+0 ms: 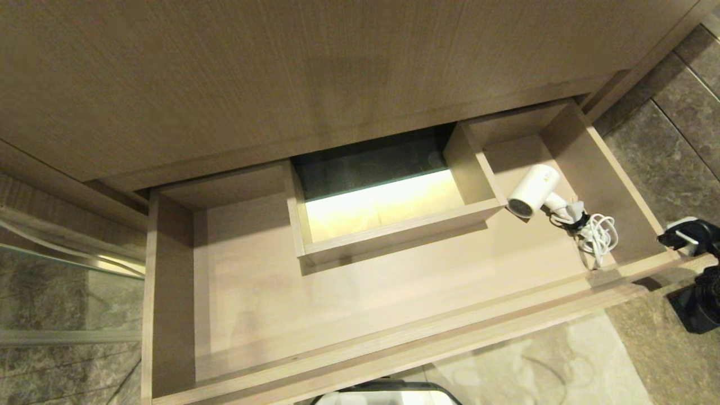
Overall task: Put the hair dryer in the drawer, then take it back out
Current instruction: Close the drawer
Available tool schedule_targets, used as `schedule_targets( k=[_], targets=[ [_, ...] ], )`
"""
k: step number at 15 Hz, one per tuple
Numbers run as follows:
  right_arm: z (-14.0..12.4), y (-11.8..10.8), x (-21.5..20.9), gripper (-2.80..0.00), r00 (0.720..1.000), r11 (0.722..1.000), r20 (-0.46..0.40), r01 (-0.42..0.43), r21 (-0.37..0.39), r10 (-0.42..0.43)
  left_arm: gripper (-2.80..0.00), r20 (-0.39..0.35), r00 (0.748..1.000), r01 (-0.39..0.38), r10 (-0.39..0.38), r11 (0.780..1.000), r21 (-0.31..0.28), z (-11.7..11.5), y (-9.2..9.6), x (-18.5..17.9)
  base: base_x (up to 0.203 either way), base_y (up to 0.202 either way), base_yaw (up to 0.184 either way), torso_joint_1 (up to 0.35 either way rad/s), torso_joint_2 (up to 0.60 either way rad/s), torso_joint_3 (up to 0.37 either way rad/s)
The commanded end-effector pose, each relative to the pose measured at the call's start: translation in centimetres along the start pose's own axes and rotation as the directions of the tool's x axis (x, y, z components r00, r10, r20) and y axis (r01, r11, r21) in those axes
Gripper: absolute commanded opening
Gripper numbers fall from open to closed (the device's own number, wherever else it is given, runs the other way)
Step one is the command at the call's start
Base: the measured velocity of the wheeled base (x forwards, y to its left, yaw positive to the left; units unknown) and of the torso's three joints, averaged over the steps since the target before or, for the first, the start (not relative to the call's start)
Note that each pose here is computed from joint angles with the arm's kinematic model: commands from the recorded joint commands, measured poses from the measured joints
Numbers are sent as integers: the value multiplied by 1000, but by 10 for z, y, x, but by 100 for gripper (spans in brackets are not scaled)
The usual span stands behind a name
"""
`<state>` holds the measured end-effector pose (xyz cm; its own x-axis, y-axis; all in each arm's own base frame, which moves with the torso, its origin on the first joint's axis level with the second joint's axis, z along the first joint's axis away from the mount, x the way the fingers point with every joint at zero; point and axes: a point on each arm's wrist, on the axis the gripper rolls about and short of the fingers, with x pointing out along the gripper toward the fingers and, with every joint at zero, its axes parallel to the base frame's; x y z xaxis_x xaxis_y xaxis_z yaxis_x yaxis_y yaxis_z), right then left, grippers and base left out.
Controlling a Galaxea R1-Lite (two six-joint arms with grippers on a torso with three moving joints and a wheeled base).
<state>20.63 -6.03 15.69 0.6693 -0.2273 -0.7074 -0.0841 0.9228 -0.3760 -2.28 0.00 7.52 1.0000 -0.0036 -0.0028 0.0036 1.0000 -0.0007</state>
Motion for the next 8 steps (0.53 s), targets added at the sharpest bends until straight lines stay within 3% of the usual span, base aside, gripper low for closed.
schedule_targets(
  k=[1, 5, 8],
  targets=[
    [8, -4, 6, -280, 998, 1000, 62, 18, -2, -17, -280, 0, 1000, 1, -1, 1000, -1, 0, 0, 0, 0, 0, 0, 0, 0, 0],
    [37, -17, 4, -280, 972, 999, 234, 30, 11, -31, -280, 0, 1000, -1, 1, 1000, -1, 0, 0, 0, 0, 0, 0, 0, 0, 0],
    [81, -36, 1, -280, 895, 995, 438, 49, 90, -84, -280, -1, 1000, -1, 1, 1000, 0, 0, 0, 0, 0, 0, 0, 0, 0, 0]
  ],
)
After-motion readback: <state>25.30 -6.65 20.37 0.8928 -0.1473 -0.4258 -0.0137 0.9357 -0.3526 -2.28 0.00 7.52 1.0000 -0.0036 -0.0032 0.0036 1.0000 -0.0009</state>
